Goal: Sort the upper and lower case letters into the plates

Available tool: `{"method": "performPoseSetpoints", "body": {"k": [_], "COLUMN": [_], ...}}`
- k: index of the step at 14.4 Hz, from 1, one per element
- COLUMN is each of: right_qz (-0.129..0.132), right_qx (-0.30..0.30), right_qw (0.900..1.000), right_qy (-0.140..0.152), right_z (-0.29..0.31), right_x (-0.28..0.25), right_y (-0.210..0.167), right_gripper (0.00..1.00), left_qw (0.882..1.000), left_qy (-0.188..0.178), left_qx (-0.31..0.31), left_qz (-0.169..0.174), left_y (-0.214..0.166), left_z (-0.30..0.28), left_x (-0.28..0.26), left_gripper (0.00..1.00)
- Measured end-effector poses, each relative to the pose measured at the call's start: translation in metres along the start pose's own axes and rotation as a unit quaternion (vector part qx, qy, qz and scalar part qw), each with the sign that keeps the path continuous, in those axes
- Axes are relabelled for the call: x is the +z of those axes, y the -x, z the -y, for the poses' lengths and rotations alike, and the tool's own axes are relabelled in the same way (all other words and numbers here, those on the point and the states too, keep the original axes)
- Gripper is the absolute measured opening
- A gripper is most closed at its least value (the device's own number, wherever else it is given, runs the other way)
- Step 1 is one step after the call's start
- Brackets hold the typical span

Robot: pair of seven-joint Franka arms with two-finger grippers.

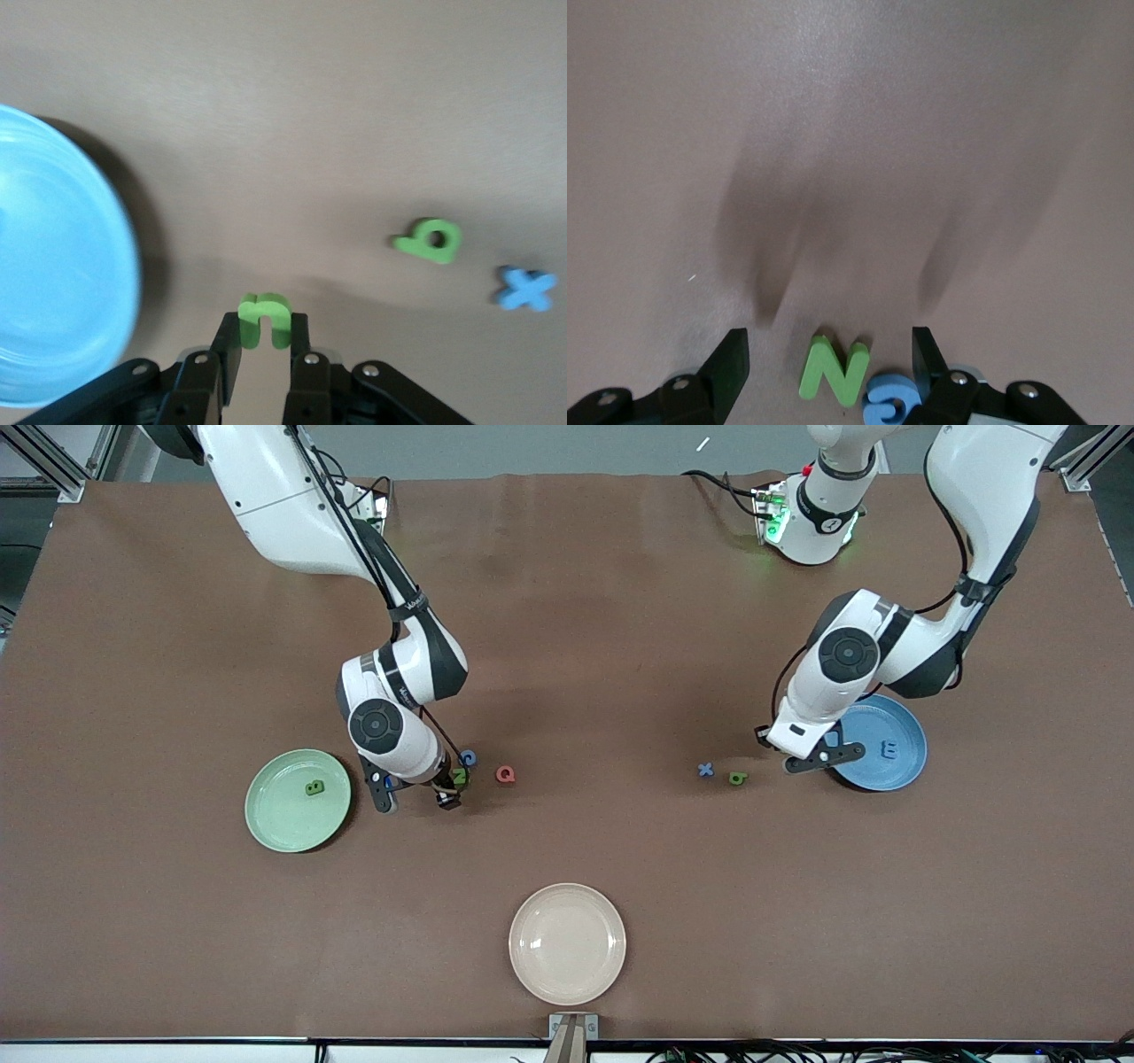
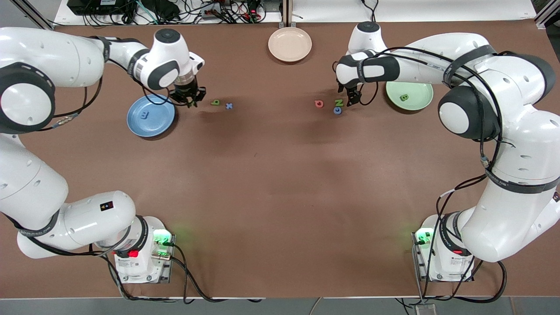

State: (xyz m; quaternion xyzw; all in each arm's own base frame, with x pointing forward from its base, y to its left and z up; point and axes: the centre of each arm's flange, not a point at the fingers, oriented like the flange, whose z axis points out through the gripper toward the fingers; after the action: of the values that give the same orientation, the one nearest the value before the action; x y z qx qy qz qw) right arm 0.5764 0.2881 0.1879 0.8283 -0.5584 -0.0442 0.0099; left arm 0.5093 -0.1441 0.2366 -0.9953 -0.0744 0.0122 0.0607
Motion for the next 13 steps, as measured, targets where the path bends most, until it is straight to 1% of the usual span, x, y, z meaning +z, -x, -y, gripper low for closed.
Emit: {"method": "performPoseSetpoints", "body": {"k": [3, 7, 9, 13], "right_qz": [-0.002, -0.002, -0.002, -0.003], "right_qx": [0.003, 0.015, 0.017, 0.015], "right_qw": [1.0, 1.0, 1.0, 1.0], "right_qy": [0.0, -0.016, -0.017, -0.015], "right_z": [0.0, 0.004, 0.003, 0.002], "right_x": [0.005, 0.003, 0.004, 0.007], "right_y": [-0.003, -0.001, 0.005, 0.019], "right_gripper": [0.83, 0.81, 0.81, 0.81], "left_qw": [0.999, 0.997, 0.995, 0.992], "left_qy": [-0.003, 0.005, 0.008, 0.014], "left_qx": [0.032, 0.073, 0.089, 0.109], "left_qz": [0.023, 0.039, 0.044, 0.062], "left_y": [-0.003, -0.013, -0.014, -0.004], "left_z": [0.051, 0.115, 0.136, 0.165], "left_x": [0.017, 0.029, 0.034, 0.049], "left_gripper": [0.26, 0.26, 0.26, 0.26]}}
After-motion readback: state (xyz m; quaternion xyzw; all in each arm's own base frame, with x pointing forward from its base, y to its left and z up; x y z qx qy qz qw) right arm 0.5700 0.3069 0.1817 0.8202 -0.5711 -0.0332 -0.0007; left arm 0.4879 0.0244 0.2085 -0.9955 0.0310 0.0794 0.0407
